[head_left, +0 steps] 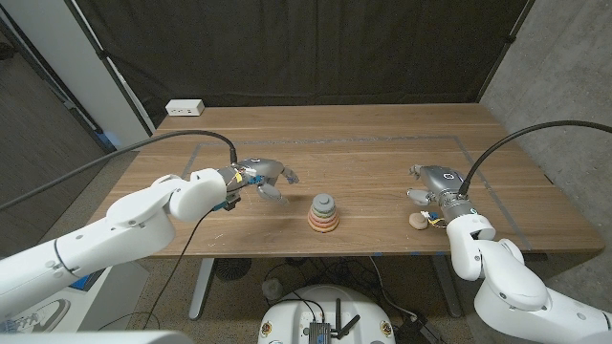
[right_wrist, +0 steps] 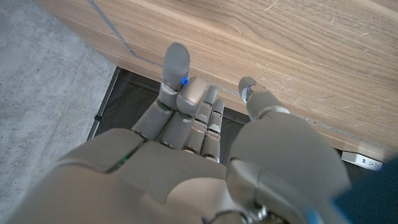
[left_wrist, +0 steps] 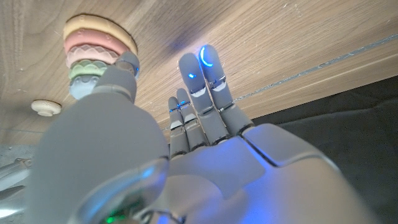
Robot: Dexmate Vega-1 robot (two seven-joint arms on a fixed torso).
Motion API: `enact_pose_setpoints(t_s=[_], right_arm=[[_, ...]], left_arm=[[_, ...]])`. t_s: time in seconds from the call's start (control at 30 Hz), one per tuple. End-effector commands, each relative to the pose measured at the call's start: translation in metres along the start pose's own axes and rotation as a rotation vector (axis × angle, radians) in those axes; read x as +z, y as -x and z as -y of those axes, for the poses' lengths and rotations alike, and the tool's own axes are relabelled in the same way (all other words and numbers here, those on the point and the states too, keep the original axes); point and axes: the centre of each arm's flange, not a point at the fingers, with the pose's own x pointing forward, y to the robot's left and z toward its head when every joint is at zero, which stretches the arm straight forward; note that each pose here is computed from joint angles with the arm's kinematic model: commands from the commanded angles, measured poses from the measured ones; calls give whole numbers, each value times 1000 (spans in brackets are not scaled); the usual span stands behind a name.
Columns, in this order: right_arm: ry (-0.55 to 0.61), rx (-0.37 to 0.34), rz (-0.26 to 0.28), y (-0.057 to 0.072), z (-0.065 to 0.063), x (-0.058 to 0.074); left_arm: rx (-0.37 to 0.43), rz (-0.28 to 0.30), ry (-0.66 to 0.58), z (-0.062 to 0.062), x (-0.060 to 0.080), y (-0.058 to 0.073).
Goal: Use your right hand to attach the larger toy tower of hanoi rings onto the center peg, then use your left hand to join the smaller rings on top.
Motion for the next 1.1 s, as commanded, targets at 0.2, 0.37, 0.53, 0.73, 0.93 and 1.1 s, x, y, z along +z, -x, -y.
enact_pose_setpoints(t_s=[0.2,0.37,0.53,0.73,0.93,1.1], right_arm=[[6,-14,-5,4,3,-3],[3,-23,-11,7,5,-5],[-18,-25,-13,8,4,-8],[-17,-12,-5,8,1,-7],[-17,-13,3,7,1,-2],[-25,-26,-2,8,1,-1]], left_arm=[[106,-110,47,10,-16,17],[118,-128,59,11,-19,21],[145,-146,76,12,-23,24],[189,-158,99,17,-27,26],[244,-184,97,20,-36,31],[260,-194,112,24,-41,31]])
